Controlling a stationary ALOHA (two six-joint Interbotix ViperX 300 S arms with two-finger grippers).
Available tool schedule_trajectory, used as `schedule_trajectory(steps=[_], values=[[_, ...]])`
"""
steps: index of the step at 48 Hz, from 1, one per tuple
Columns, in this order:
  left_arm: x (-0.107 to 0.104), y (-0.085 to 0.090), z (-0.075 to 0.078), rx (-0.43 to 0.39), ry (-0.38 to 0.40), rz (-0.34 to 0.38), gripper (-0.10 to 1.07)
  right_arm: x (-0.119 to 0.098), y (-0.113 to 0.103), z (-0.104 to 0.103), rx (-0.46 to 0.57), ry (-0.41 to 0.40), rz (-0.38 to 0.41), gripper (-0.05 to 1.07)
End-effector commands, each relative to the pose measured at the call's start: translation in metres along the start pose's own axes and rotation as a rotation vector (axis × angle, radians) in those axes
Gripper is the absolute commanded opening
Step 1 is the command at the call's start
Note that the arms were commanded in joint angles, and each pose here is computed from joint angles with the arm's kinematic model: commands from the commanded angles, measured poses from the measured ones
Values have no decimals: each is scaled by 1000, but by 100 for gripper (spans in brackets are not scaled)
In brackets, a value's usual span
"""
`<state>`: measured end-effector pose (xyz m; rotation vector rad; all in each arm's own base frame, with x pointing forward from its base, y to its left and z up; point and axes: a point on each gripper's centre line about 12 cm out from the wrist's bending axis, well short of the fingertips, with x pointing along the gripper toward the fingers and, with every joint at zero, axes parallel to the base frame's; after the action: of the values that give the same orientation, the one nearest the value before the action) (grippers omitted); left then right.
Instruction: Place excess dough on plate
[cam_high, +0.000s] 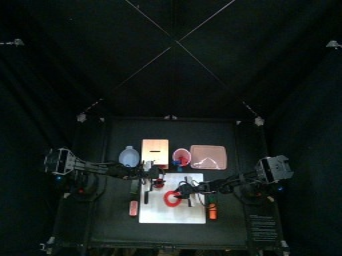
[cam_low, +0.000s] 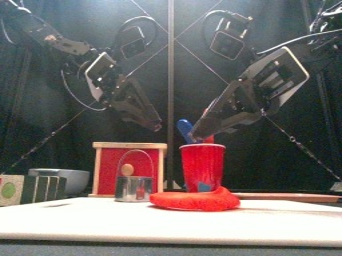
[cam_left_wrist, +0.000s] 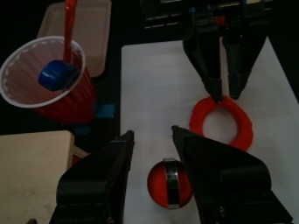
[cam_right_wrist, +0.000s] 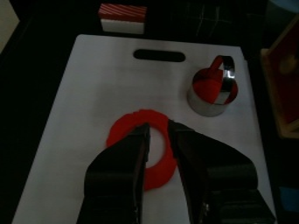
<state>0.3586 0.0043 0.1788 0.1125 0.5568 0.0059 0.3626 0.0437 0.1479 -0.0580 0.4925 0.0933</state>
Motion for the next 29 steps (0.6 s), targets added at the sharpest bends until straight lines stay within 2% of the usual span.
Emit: schedule_trajectory(steps=[1, 13, 23, 29], values=[[-7, -2, 10, 8, -61, 7, 79, -13, -3, 21, 4, -75, -8, 66], [-14, -12, 9, 23, -129, 6, 79, -23, -8, 25, 5, -108, -20, 66], [-19, -22, 6, 62, -216, 11, 78, -35, -20, 22, -19, -117, -43, 66], [-23, -26, 4, 84, -276, 17, 78, -47, -28, 28, -33, -148, -59, 66]])
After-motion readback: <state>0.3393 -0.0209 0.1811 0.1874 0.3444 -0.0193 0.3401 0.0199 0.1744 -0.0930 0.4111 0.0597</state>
